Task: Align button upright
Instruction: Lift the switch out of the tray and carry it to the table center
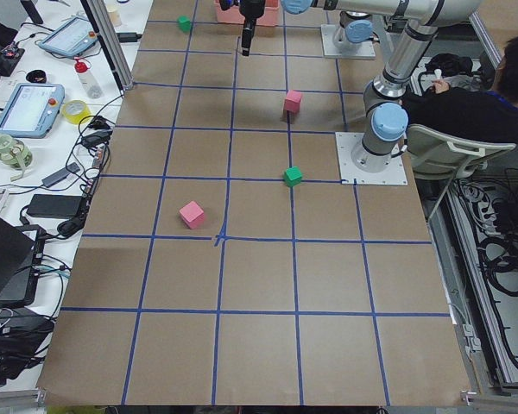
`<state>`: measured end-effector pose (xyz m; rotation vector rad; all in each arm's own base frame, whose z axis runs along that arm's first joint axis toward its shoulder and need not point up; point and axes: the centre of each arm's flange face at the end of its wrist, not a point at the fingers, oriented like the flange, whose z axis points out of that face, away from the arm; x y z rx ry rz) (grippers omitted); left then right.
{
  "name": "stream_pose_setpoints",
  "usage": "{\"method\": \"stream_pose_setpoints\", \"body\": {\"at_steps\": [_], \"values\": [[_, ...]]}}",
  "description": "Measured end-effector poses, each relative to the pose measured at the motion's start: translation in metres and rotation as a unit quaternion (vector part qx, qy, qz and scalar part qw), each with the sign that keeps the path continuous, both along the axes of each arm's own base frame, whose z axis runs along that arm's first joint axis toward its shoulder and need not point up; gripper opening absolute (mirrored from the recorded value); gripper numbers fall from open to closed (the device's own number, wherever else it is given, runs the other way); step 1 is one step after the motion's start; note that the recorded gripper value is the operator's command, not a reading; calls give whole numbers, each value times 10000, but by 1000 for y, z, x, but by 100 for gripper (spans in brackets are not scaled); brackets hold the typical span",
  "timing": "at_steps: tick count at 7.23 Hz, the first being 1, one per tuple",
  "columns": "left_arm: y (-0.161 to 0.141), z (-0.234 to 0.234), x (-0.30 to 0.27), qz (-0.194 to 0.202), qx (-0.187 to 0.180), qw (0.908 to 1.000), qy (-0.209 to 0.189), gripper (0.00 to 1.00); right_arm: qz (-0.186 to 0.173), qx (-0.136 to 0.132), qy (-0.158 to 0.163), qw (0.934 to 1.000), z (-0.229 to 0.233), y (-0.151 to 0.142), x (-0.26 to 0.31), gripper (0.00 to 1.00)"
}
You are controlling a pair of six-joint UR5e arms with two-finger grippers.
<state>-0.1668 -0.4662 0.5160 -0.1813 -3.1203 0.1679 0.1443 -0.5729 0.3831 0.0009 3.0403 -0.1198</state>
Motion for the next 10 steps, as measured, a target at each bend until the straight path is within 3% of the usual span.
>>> {"method": "stream_pose_setpoints", "body": {"at_steps": [2, 4, 7, 10], "values": [[0, 0, 0, 0, 1, 10000, 2, 100, -701, 143, -92, 9974, -39, 14, 87, 0], [0, 0, 0, -1, -1, 10000, 7, 100, -993, 76, -46, 9950, -87, 48, 180, 0], [0, 0, 0, -1, 3, 10000, 7, 100, -670, -78, 136, 9976, -161, 67, 247, 0], [0, 0, 0, -1, 3, 10000, 7, 100, -109, -102, 249, 9996, -181, 71, 254, 0]]}}
